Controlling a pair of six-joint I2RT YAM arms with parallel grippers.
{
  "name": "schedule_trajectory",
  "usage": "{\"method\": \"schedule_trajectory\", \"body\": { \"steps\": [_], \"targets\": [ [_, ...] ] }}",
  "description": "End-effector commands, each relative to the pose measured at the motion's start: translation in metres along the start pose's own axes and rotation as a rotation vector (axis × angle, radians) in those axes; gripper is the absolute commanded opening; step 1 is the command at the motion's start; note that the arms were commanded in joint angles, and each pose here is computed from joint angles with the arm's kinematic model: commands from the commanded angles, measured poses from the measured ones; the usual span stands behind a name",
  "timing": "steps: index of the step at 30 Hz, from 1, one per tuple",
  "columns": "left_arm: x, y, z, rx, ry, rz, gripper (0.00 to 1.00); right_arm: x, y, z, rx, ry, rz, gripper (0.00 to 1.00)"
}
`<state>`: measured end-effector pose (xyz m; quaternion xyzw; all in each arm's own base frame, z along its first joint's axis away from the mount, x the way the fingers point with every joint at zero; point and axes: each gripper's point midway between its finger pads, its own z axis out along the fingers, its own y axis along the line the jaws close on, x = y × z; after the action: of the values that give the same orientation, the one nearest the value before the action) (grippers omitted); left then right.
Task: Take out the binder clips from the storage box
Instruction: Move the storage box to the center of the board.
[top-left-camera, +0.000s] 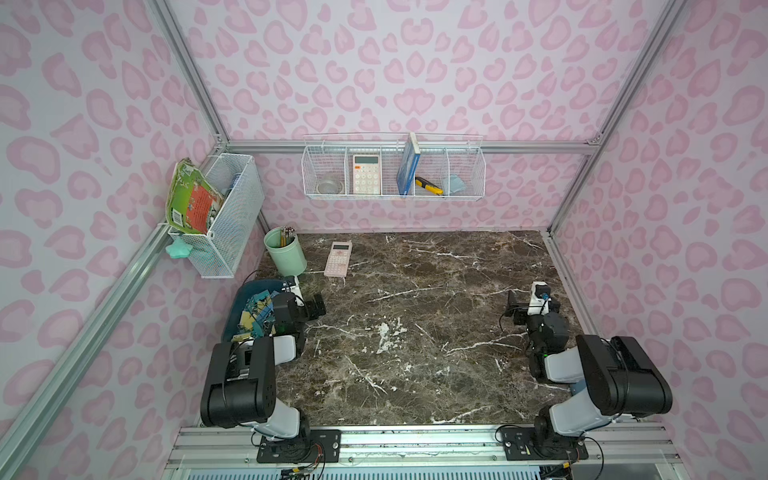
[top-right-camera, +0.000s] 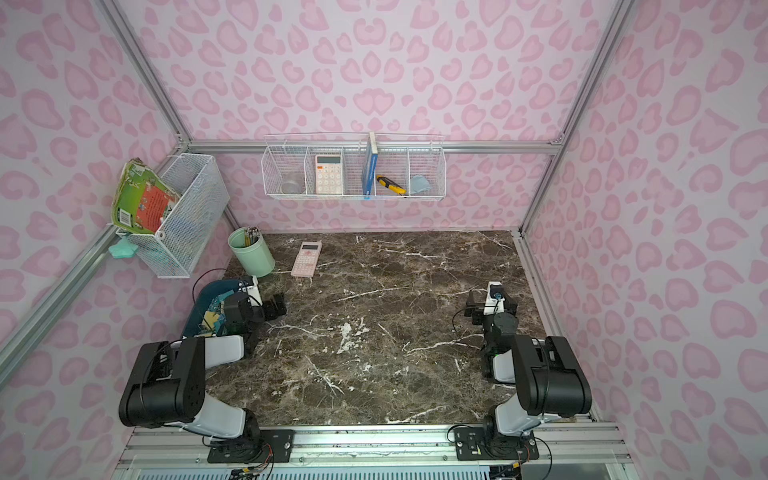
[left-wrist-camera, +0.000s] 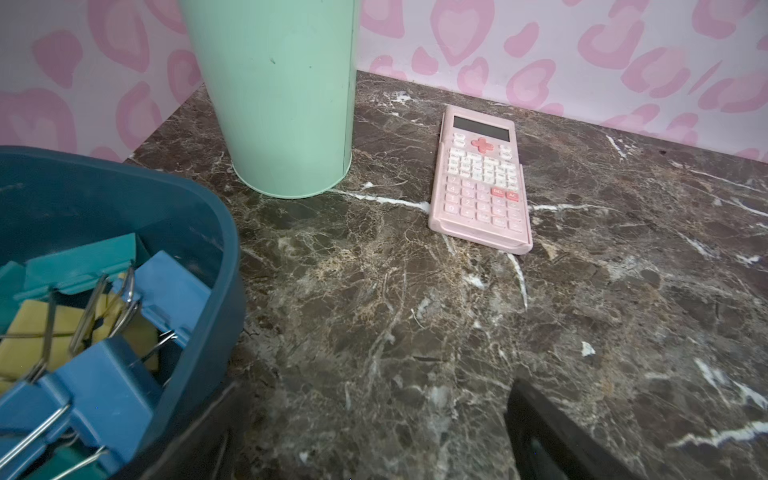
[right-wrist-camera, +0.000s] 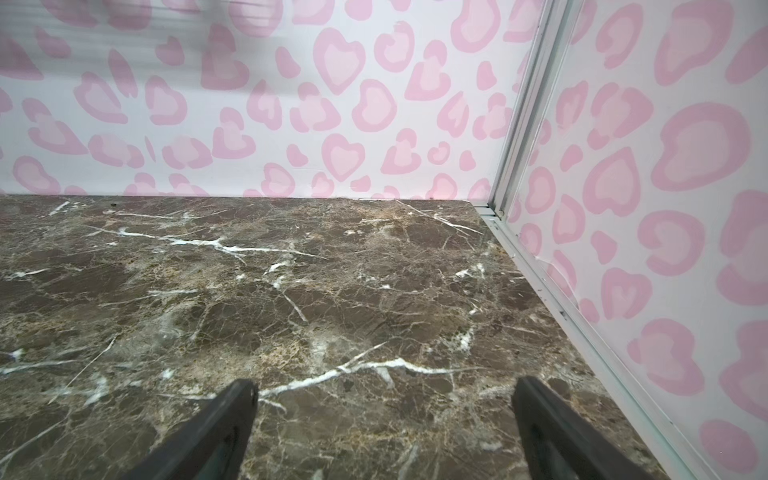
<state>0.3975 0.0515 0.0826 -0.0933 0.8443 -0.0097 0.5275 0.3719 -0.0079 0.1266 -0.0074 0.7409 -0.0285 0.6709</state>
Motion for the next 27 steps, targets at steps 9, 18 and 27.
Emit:
{"method": "schedule_trajectory", "body": {
  "steps": [9,18,27],
  "targets": [
    [-0.002,-0.001,0.0,0.004,-0.009,0.0,1.0,-0.006,-0.001,0.0,0.006,-0.026,0.003,1.0],
    [-0.003,-0.001,0.001,0.004,-0.01,-0.001,1.0,-0.006,-0.001,0.0,0.007,-0.026,0.003,1.0],
    [-0.035,0.008,-0.001,-0.083,0.122,-0.024,1.0,-0.033,0.001,0.002,0.065,-0.018,-0.039,1.0]
  ]
}}
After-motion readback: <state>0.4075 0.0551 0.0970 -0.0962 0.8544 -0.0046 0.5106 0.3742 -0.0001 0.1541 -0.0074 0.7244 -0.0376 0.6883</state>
